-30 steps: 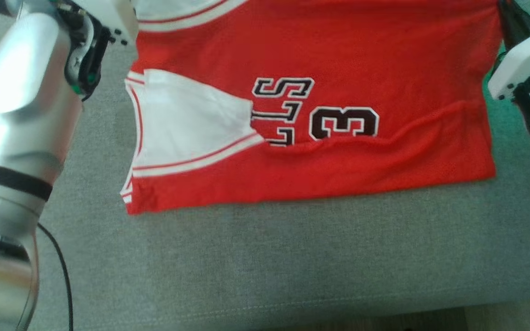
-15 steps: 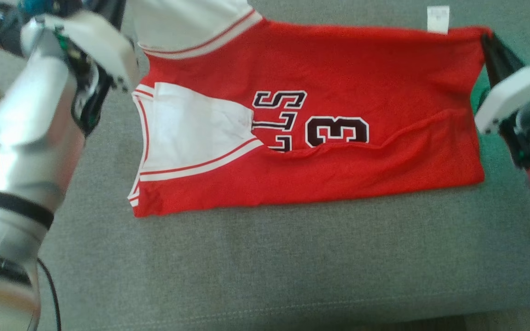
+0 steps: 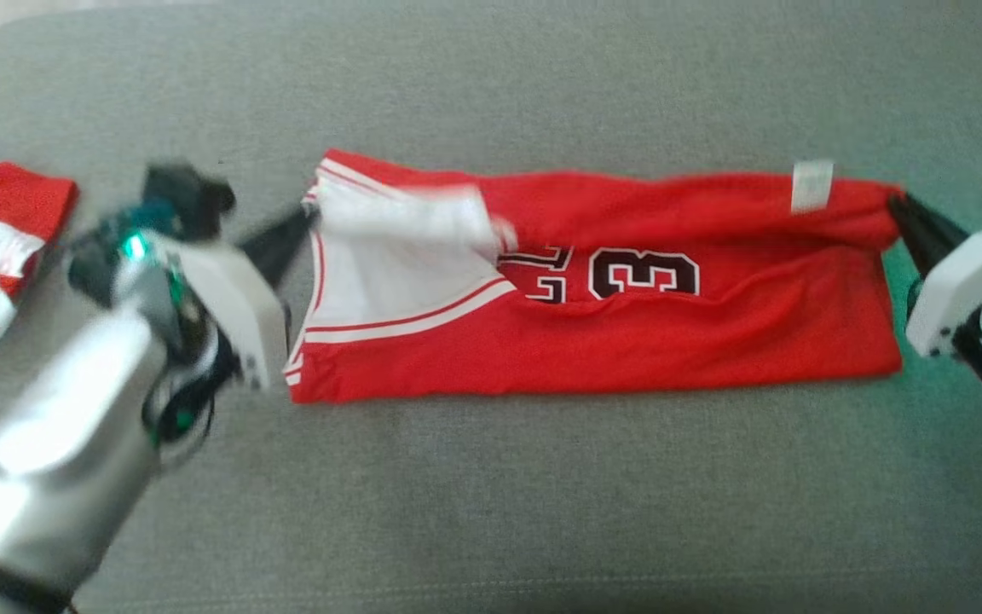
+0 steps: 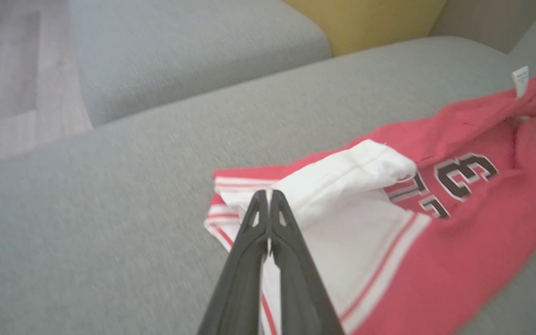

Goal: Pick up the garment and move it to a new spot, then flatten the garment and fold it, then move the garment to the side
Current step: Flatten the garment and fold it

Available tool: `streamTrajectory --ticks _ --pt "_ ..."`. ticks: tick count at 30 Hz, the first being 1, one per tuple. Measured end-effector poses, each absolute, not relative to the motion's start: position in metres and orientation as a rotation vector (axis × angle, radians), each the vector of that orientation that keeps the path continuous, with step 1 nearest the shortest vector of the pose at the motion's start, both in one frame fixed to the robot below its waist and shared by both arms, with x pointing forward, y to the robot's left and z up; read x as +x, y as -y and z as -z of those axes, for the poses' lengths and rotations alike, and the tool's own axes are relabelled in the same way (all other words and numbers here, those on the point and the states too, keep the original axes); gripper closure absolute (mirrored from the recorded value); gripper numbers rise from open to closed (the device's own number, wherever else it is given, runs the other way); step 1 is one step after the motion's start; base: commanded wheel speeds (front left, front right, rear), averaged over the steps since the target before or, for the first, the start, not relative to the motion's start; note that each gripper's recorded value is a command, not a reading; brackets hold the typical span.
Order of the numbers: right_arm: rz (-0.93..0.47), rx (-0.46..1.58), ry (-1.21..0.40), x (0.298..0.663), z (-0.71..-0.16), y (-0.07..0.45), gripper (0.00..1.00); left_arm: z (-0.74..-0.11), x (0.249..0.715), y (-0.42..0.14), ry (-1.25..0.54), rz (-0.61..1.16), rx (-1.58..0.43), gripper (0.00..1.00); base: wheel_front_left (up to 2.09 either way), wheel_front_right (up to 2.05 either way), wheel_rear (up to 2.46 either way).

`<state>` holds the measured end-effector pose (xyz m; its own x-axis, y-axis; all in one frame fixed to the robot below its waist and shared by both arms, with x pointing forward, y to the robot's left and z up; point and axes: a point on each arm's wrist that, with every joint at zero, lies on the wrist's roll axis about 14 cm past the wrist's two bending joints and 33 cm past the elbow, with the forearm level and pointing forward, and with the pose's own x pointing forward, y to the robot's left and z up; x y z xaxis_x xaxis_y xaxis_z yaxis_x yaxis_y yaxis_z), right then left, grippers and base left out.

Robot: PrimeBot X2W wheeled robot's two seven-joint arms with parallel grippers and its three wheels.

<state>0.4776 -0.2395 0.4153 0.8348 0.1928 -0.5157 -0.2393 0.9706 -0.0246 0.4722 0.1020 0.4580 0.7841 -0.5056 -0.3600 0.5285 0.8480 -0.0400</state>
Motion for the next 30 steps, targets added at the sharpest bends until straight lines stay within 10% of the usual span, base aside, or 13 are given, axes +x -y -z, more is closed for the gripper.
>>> streamTrajectory --ticks 23,25,29,30 --pt "-0.305 -0.114 -0.819 0.417 -0.397 0.249 1.0 -0.444 0.394 -0.104 -0.539 0.625 0.135 1.0 0.0 0.0 0.0" --pt "-0.3 -0.11 -0.822 0.416 -0.396 0.25 0.0 -0.439 0.391 -0.102 -0.559 0.635 0.14 1.0 0.0 0.0 0.0" --pt "-0.285 -0.083 -0.859 0.41 -0.392 0.253 0.0 -0.429 0.385 -0.102 -0.623 0.638 0.12 0.0 0.0 0.0 0.0" --pt "-0.282 -0.082 -0.856 0.41 -0.393 0.253 0.0 -0.429 0.383 -0.102 -0.625 0.636 0.112 0.0 0.0 0.0 0.0"
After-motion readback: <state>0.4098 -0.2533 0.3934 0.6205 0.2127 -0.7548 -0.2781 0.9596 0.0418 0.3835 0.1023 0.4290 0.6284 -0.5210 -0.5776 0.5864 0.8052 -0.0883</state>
